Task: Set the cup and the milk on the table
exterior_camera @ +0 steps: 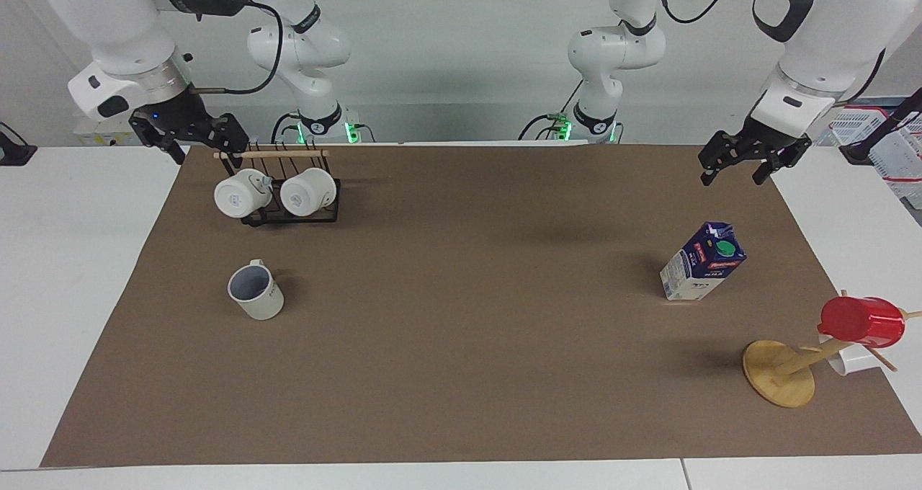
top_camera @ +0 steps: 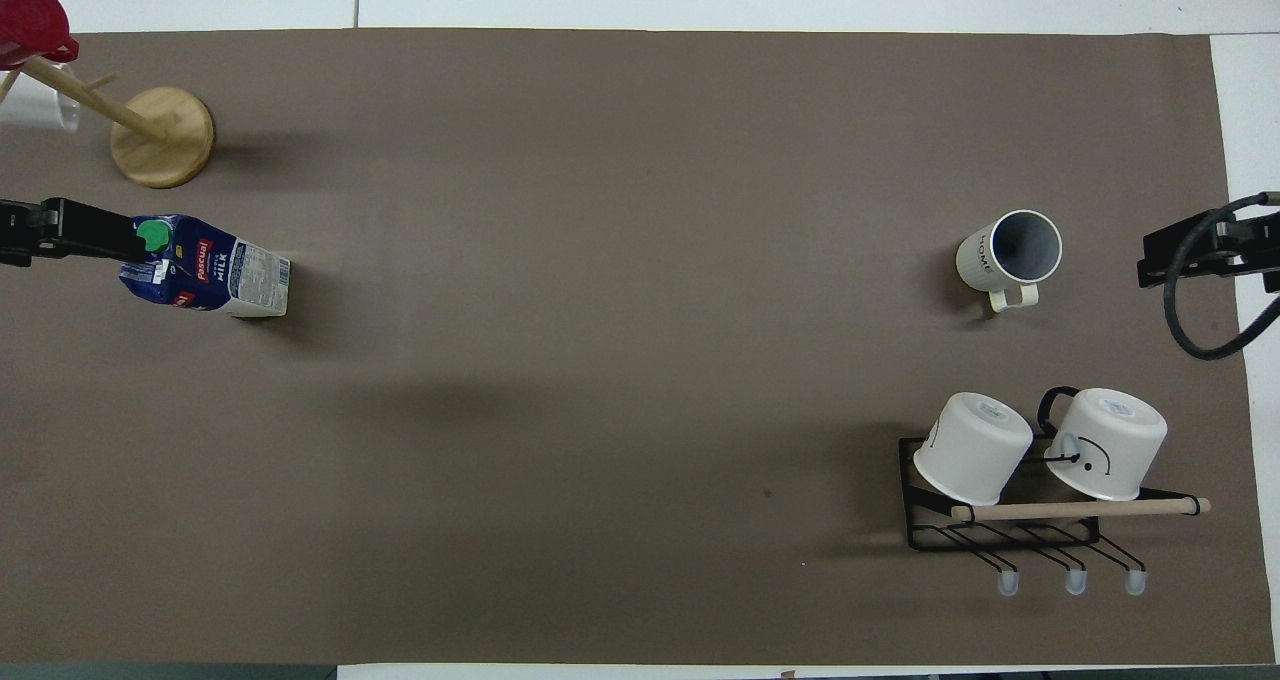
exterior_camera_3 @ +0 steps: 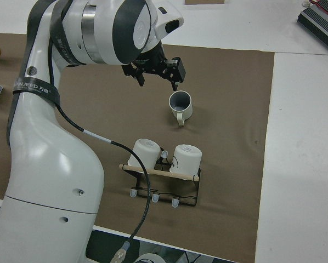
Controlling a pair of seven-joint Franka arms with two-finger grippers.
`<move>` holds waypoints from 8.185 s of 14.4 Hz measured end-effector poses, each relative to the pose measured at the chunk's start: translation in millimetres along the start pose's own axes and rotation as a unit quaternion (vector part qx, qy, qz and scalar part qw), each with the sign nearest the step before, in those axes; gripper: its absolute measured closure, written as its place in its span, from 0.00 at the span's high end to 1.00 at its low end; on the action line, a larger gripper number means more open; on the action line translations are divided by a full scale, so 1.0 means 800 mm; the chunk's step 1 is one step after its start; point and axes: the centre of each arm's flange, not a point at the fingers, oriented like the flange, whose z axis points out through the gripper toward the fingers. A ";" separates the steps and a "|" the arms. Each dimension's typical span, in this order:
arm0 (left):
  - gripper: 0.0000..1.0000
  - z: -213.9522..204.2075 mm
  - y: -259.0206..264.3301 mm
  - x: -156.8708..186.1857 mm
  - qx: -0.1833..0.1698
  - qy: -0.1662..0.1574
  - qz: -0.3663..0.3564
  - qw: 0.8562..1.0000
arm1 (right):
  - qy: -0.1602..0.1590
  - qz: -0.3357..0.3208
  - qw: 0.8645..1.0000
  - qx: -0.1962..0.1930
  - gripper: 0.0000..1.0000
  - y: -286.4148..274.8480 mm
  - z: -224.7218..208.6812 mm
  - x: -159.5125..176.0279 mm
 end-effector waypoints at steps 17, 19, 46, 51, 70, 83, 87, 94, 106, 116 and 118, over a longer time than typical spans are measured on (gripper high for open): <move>1.00 0.074 -0.018 0.022 0.001 0.030 -0.012 0.999 | 0.083 -0.188 0.978 0.030 1.00 0.068 0.217 0.123; 1.00 0.096 -0.032 0.026 0.002 0.032 -0.021 0.999 | 0.078 -0.197 0.977 0.029 1.00 0.060 0.254 0.123; 0.74 0.191 -0.050 0.030 0.003 0.045 -0.034 0.998 | 0.064 -0.129 0.989 0.047 0.04 -0.093 0.196 0.115; 0.42 0.179 -0.047 0.031 0.004 0.056 -0.031 0.998 | 0.072 -0.090 0.993 0.038 0.04 -0.277 0.198 0.073; 0.41 0.098 0.146 0.030 0.010 0.091 -0.044 0.995 | 0.081 -0.145 0.986 0.010 0.04 -0.424 0.304 0.043; 0.41 0.152 0.412 0.010 -0.026 0.092 -0.064 0.993 | 0.113 -0.042 0.992 0.030 0.79 -0.328 0.213 0.073; 0.41 0.168 0.448 -0.006 -0.007 0.102 -0.070 0.992 | 0.078 0.003 0.997 0.019 1.00 -0.246 0.126 0.064; 0.41 0.186 0.478 -0.021 0.003 0.100 -0.073 0.992 | -0.008 0.046 0.999 0.002 1.00 -0.109 0.077 0.005; 0.59 0.197 0.500 -0.038 0.004 0.094 -0.079 0.992 | -0.004 0.023 1.000 0.016 1.00 0.040 -0.002 -0.030; 1.00 0.100 0.426 -0.028 0.006 0.113 -0.094 0.989 | 0.001 -0.006 1.000 0.011 1.00 -0.001 -0.016 -0.007; 1.00 0.073 0.376 -0.022 0.011 0.096 -0.072 0.993 | -0.001 -0.007 1.000 0.011 1.00 -0.002 -0.014 -0.007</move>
